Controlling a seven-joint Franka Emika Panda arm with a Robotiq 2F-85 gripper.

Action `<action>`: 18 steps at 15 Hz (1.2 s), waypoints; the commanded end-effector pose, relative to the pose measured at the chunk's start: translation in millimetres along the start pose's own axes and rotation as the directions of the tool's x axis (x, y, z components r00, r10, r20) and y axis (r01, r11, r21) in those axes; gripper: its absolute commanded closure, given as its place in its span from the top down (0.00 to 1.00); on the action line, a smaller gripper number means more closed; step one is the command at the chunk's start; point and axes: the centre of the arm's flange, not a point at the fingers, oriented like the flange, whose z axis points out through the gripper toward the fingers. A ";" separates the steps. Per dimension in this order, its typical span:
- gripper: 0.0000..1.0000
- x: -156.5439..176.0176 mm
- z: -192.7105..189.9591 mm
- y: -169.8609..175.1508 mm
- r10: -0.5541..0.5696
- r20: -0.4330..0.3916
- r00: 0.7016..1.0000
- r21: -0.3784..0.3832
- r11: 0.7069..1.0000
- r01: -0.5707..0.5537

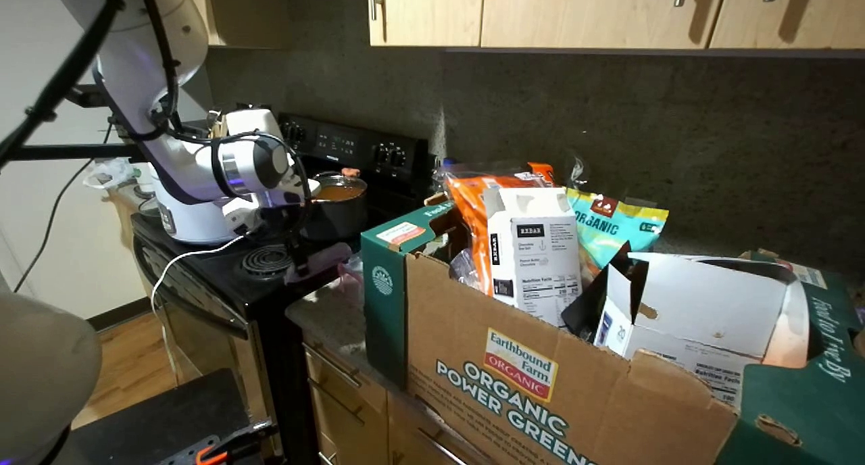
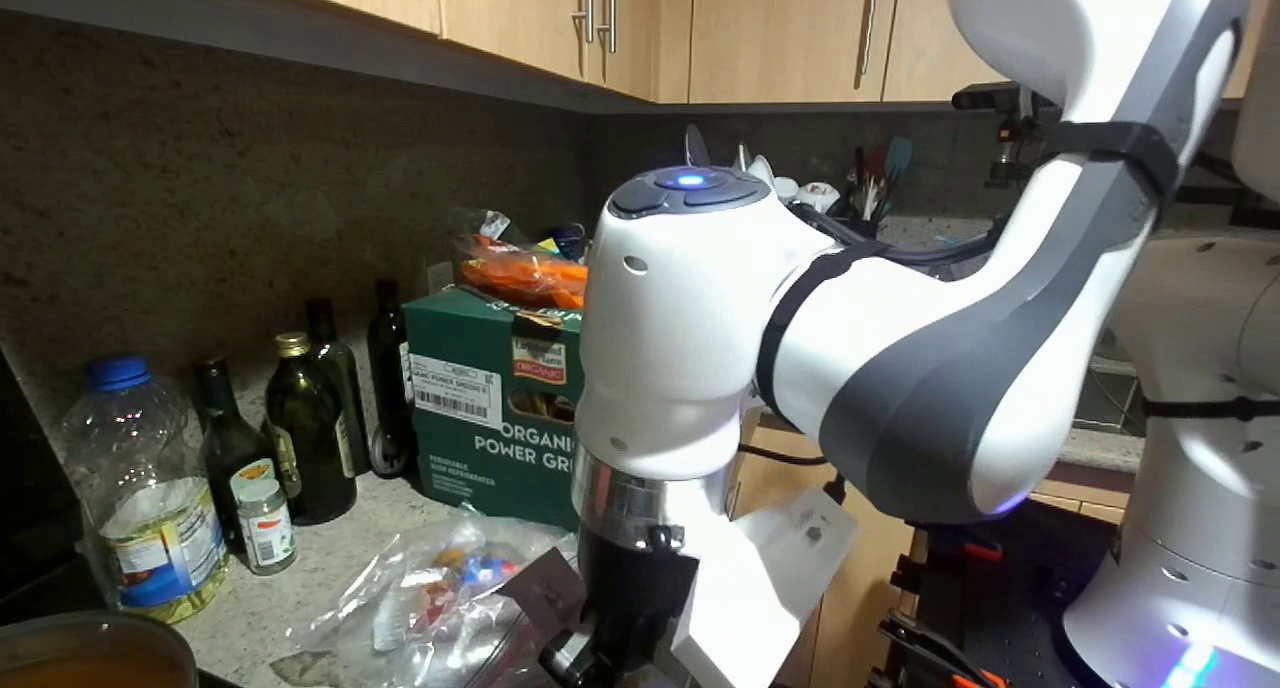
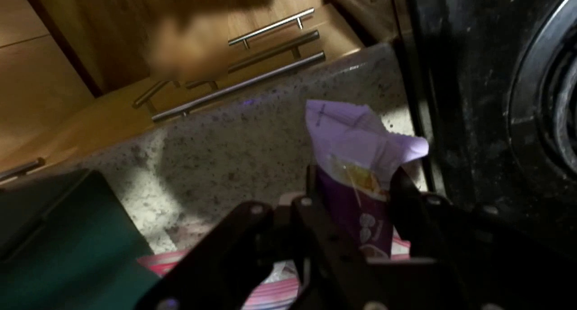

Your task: Put the Ziploc bag on the counter in the box

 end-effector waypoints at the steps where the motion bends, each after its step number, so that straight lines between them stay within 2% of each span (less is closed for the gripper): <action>1: 0.13 -13.5 -8.6 18.4 -0.012 0.084 0.996 0.024 1.000 0.010; 7: 0.13 -20.7 5.4 35.4 -0.003 0.205 0.979 0.040 0.999 -0.005; 18: 0.12 23.1 31.0 63.5 0.040 0.290 0.956 0.008 0.999 -0.044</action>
